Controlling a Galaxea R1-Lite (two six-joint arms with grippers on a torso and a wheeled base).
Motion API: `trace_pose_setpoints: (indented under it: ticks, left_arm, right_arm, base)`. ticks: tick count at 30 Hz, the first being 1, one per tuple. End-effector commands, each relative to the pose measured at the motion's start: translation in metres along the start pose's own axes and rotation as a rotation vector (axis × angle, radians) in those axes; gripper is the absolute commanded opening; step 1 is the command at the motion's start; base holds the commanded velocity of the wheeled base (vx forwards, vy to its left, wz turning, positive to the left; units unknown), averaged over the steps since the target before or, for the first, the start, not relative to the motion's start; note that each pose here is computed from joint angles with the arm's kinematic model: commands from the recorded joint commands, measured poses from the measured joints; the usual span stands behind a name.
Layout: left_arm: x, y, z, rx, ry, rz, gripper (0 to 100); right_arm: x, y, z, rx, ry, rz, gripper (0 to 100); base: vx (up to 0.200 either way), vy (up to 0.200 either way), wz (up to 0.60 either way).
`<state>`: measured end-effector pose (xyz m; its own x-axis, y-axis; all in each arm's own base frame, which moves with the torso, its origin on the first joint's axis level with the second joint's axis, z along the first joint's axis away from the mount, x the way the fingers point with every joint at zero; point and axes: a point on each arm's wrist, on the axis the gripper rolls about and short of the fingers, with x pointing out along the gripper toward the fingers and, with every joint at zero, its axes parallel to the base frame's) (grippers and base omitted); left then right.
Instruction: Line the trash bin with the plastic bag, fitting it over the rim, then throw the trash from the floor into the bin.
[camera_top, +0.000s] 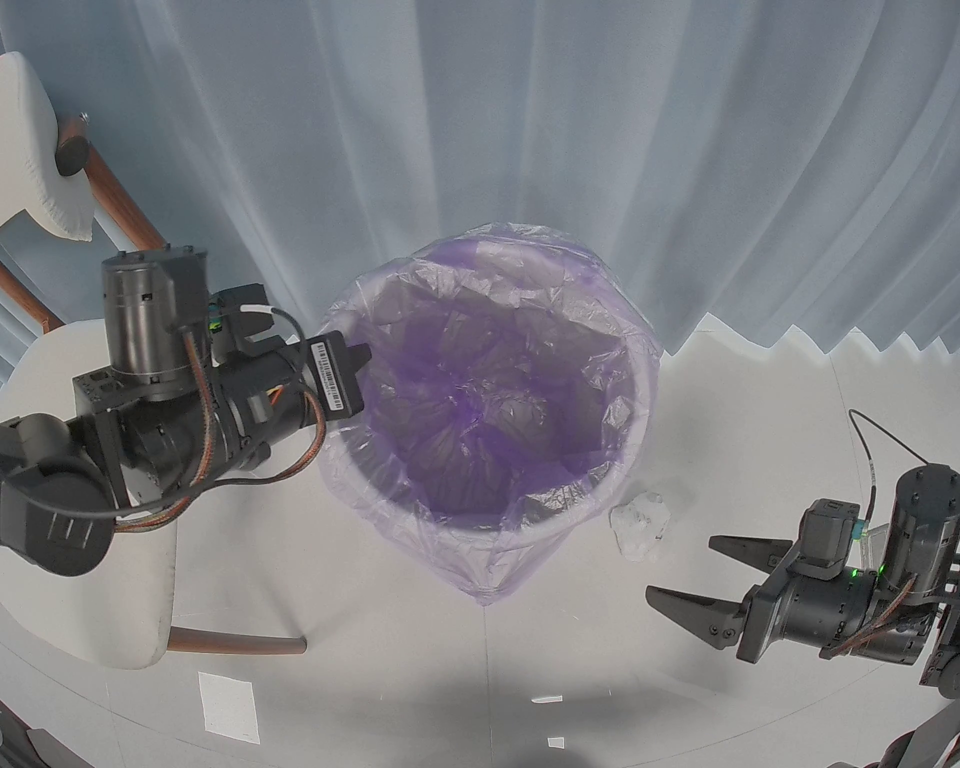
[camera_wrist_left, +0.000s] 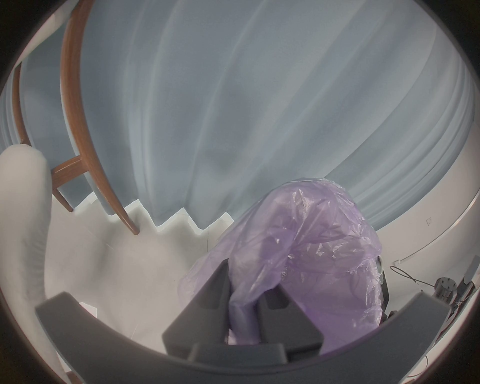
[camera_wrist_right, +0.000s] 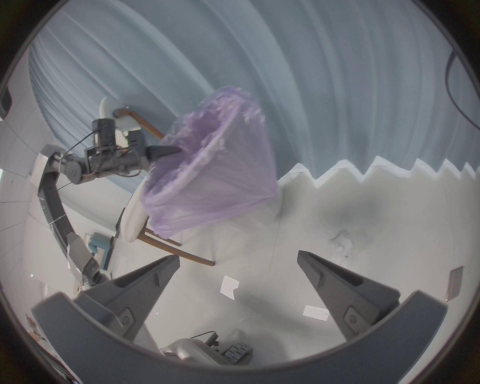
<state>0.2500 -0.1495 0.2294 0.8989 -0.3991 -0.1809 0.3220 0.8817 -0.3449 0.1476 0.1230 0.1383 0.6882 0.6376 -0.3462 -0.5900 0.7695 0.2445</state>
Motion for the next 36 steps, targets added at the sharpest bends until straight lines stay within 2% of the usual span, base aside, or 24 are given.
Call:
trace_pose_setpoints:
  ticks: [1, 5, 6, 10, 13, 16, 21, 23, 24, 27, 31, 36]
  left_arm:
    - [0.017, -0.001, -0.009, 0.004, 0.034, 0.007, 0]
    - [0.021, 0.0, -0.011, 0.006, 0.042, 0.01, 0]
    - [0.023, 0.0, -0.013, 0.006, 0.047, 0.012, 0]
    - [0.033, -0.003, -0.011, 0.005, 0.041, 0.01, 0]
    - [0.041, -0.004, -0.01, 0.004, 0.039, 0.011, 0]
    - [0.048, -0.007, -0.013, 0.001, 0.044, 0.006, 0]
    - [0.055, -0.01, -0.008, -0.057, 0.026, 0.01, 0]
    - [0.056, -0.012, -0.002, -0.11, 0.023, 0.023, 0]
    - [0.056, -0.012, -0.002, -0.11, 0.023, 0.023, 0]
    - [0.056, -0.014, 0.006, -0.194, 0.027, 0.07, 0]
    - [0.055, -0.015, 0.007, -0.208, 0.027, 0.072, 0]
    - [0.053, -0.021, 0.006, -0.205, 0.032, 0.056, 0]
  right_arm:
    - [0.016, 0.008, 0.004, -0.009, 0.016, 0.041, 0]
    - [0.029, 0.016, 0.018, -0.016, -0.034, 0.072, 0]
    - [0.035, 0.025, 0.021, -0.013, -0.043, 0.108, 0]
    - [0.046, 0.044, 0.017, -0.005, -0.009, 0.177, 0]
    - [0.054, 0.051, 0.016, -0.009, -0.007, 0.196, 0]
    - [0.062, 0.052, 0.017, -0.018, -0.014, 0.196, 0]
    - [0.066, 0.054, 0.022, -0.025, -0.054, 0.177, 0]
    - [0.067, 0.052, 0.024, -0.022, -0.071, 0.136, 0]
    - [0.067, 0.052, 0.024, -0.022, -0.071, 0.136, 0]
    - [0.07, 0.049, 0.031, -0.011, -0.094, 0.111, 0]
    - [0.075, 0.044, 0.047, 0.001, -0.148, 0.09, 0]
    - [0.082, 0.038, 0.05, 0.006, -0.155, 0.07, 0]
  base:
    - [0.0, 0.0, 0.0]
    - [0.0, 0.0, 0.0]
    - [0.0, 0.0, 0.0]
    - [0.0, 0.0, 0.0]
    - [0.0, 0.0, 0.0]
    - [0.0, 0.0, 0.0]
    - [0.0, 0.0, 0.0]
    - [0.0, 0.0, 0.0]
    - [0.0, 0.0, 0.0]
    - [0.0, 0.0, 0.0]
    - [0.0, 0.0, 0.0]
    - [0.0, 0.0, 0.0]
